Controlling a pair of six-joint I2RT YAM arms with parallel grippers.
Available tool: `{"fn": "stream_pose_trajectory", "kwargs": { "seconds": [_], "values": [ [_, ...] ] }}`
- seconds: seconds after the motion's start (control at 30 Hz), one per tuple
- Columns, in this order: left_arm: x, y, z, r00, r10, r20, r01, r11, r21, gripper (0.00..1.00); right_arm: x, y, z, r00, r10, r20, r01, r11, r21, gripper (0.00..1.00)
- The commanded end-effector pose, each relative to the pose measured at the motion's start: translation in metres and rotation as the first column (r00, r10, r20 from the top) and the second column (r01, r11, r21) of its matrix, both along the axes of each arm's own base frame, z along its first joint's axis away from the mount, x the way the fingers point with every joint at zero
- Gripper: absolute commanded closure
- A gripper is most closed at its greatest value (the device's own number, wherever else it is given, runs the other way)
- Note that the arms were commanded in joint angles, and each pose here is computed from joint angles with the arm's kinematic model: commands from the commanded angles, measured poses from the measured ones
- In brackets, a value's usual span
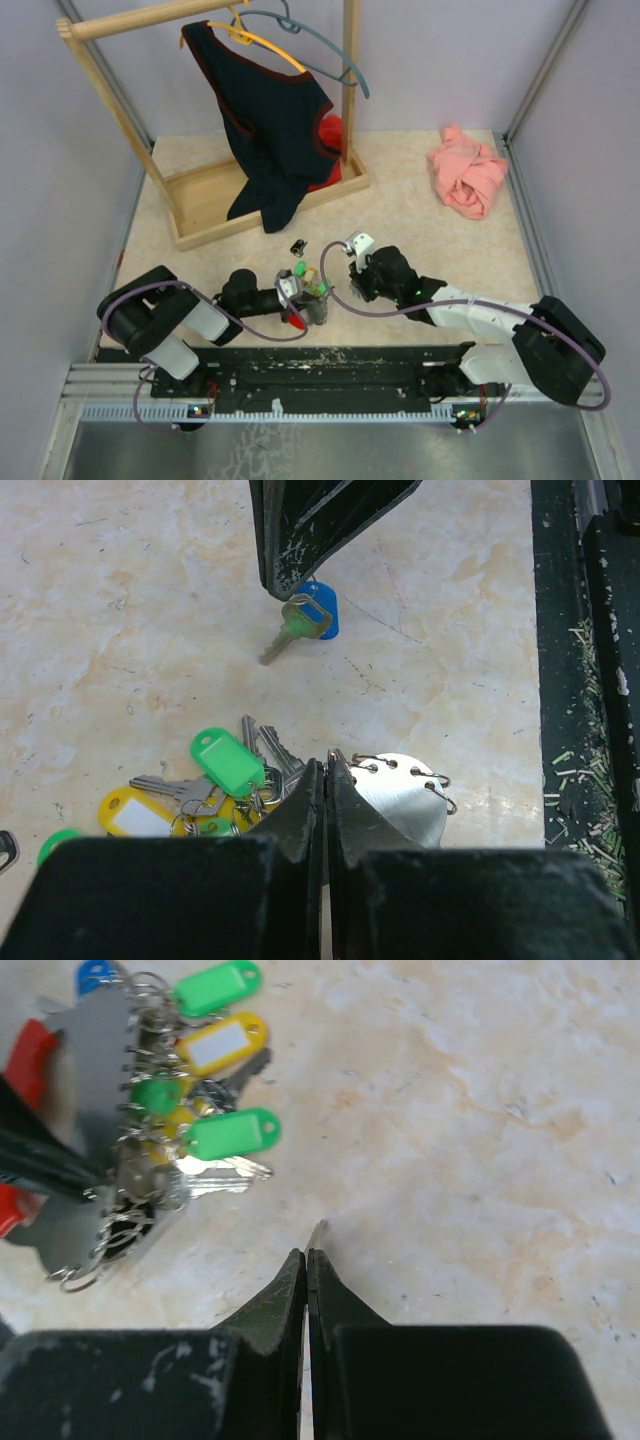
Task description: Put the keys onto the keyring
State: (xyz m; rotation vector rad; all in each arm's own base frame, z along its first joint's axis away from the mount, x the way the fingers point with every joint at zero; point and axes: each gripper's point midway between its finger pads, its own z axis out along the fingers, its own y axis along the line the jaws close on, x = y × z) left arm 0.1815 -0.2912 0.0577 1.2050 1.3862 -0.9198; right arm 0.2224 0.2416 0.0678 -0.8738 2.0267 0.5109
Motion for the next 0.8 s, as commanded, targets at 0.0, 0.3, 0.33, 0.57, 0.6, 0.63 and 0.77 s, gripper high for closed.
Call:
{"fn": "stream_pose_trajectory", "kwargs": {
  "seconds": [0.0,0.3,0.33,0.57,0.6,0.63,0.77],
  "values": [
    [0.003,-0.001,0.013,0.999,0.021,0.033,-0.02,0.999,-0.041,0.99,0.033,-0.01,0.005,0.977,-0.208,0.035,0.209,0.977,-0.033,1.0],
    [0.005,0.001,0.016,0.998,0.041,0.044,-0.039,0.998,-0.051,0.99,0.081,0.012,0.007,0.941,-0.278,0.193,0.267,0.96,0.079,1.0],
    [0.006,0.001,0.017,0.998,0.044,0.047,-0.042,0.998,-0.053,0.99,0.084,0.013,0.007,0.937,-0.284,0.204,0.271,0.959,0.089,1.0],
    [0.006,0.002,0.018,0.997,0.053,0.052,-0.05,0.997,-0.059,0.99,0.089,0.016,-0.005,0.936,-0.294,0.191,0.286,0.956,0.07,1.0],
    [0.006,0.003,0.018,0.997,0.052,0.051,-0.049,0.997,-0.059,0.99,0.088,0.016,-0.004,0.94,-0.292,0.179,0.285,0.956,0.064,0.92],
    [0.006,0.003,0.019,0.997,0.053,0.053,-0.05,0.997,-0.061,0.99,0.087,0.015,-0.001,0.942,-0.29,0.167,0.284,0.957,0.058,0.87],
    [0.006,0.003,0.02,0.997,0.055,0.056,-0.051,0.997,-0.064,0.99,0.08,0.01,0.013,0.955,-0.282,0.091,0.282,0.959,0.011,0.68]
  ]
}}
